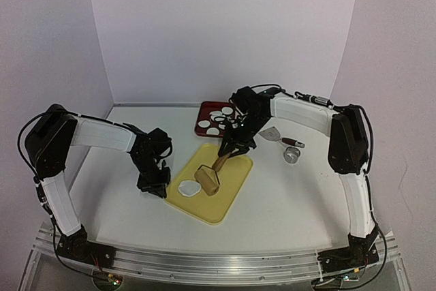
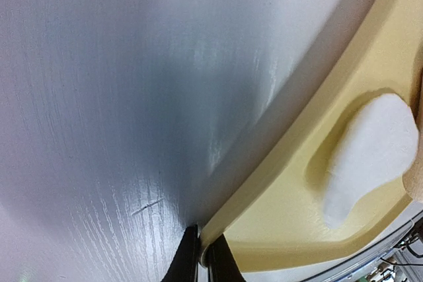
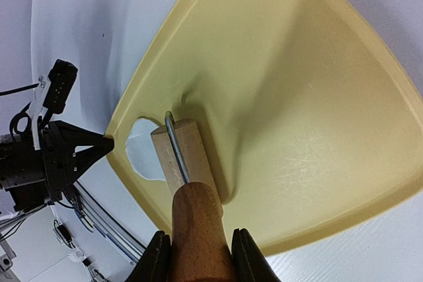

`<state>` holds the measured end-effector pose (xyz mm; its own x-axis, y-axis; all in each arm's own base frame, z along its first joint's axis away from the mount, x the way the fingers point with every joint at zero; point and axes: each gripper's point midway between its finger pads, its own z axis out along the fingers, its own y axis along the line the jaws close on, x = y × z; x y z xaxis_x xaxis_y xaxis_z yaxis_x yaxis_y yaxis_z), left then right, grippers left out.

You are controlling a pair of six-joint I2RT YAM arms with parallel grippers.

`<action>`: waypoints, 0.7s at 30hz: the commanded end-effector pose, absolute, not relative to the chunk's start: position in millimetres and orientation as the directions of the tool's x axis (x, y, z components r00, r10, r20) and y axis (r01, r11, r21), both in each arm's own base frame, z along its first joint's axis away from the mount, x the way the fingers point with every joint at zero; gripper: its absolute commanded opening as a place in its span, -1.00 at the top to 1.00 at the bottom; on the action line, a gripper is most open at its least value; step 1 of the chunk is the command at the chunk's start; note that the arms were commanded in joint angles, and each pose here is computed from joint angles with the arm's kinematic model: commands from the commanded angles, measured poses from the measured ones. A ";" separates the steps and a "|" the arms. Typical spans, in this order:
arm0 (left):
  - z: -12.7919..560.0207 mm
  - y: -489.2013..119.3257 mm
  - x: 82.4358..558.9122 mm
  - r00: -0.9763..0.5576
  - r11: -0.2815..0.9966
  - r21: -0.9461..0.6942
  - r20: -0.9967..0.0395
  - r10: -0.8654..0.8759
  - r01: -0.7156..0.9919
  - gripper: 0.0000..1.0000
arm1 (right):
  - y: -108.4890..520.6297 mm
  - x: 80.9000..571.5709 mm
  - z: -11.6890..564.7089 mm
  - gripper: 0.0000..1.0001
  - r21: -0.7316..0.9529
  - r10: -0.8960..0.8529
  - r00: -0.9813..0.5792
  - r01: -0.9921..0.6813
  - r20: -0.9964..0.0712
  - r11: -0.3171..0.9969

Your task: Roll out the dumpling wrappers from the dough

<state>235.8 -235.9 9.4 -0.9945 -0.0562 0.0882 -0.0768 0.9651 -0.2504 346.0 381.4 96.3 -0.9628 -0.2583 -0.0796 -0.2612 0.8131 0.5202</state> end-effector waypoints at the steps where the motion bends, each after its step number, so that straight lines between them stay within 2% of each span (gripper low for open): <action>1: 9.7 -229.7 265.0 -0.995 0.974 -0.209 -0.032 -0.099 -0.090 1.00 | 302.2 332.6 -5.8 1.00 0.059 -0.289 -0.955 -0.285 0.070 0.957; 4: 10.9 -232.5 266.8 -0.995 0.971 -0.223 -0.039 -0.092 -0.081 1.00 | 310.9 332.0 -3.2 1.00 0.071 -0.306 -0.950 -0.302 0.056 0.951; 9: 18.5 -242.2 271.4 -0.996 0.959 -0.279 -0.072 -0.059 -0.036 1.00 | 307.9 351.4 36.5 1.00 0.080 -0.243 -0.969 -0.246 -0.044 0.966; 15: 25.5 -252.6 273.9 -0.995 0.945 -0.324 -0.103 0.005 0.039 1.00 | 343.7 362.8 117.0 1.00 0.343 -0.205 -0.965 -0.250 -0.162 0.906; 21: 23.1 -255.5 274.3 -0.994 0.950 -0.302 -0.098 0.050 0.078 1.00 | 379.6 350.3 174.0 1.00 0.585 -0.169 -0.968 -0.247 -0.187 0.772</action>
